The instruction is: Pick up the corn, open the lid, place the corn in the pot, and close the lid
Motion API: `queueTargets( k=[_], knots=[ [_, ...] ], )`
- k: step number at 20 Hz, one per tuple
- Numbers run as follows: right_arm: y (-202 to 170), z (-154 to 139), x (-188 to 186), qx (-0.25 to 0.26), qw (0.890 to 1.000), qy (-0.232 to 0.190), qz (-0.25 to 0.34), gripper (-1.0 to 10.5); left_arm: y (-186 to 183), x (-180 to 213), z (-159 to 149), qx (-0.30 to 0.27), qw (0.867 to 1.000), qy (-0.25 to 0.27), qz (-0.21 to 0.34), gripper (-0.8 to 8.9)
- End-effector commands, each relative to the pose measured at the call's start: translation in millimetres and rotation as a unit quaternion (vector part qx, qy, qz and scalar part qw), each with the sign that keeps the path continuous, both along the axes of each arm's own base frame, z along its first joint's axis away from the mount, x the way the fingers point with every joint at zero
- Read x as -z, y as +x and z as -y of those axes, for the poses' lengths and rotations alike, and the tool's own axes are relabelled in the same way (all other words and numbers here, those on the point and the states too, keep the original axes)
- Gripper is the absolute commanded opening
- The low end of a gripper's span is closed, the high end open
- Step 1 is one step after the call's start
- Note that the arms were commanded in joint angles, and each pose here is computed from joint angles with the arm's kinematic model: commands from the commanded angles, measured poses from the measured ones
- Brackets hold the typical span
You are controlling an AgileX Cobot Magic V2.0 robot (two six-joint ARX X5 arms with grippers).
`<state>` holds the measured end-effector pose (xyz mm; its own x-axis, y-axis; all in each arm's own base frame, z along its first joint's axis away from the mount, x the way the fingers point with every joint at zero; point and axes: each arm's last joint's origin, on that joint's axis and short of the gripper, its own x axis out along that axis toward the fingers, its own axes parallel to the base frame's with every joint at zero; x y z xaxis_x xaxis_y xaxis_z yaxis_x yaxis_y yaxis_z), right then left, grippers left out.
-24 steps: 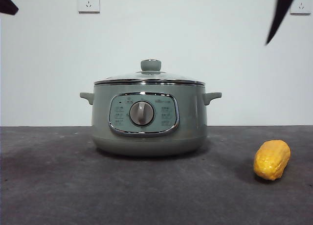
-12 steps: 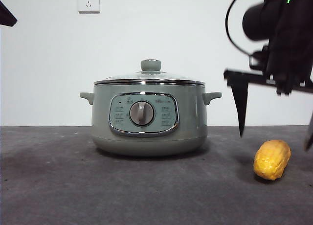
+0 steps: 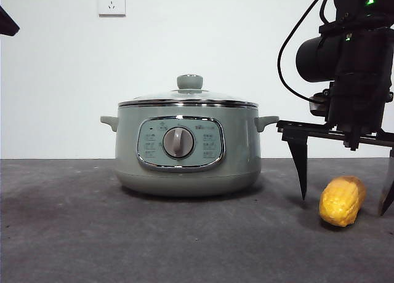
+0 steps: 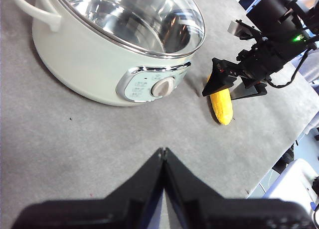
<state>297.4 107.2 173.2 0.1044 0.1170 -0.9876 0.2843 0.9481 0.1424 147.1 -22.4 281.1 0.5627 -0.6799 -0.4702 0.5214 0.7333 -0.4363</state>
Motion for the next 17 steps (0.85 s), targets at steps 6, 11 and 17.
queueTargets(
  k=[6,11,17],
  knots=[
    [2.4,0.0,7.5,-0.002,1.000,-0.019,-0.005,-0.1,4.8,1.8,0.2,0.004,1.000,0.004,-0.003,-0.04],
    [-3.8,2.3,-4.0,-0.073,0.997,-0.028,0.002,-0.1,26.9,-1.0,0.7,0.001,0.999,0.001,-0.037,-0.04],
    [-33.4,12.8,-54.2,-0.166,0.985,-0.036,0.039,-0.1,84.3,-48.3,13.1,0.016,0.999,0.013,-0.048,0.00]
  ],
)
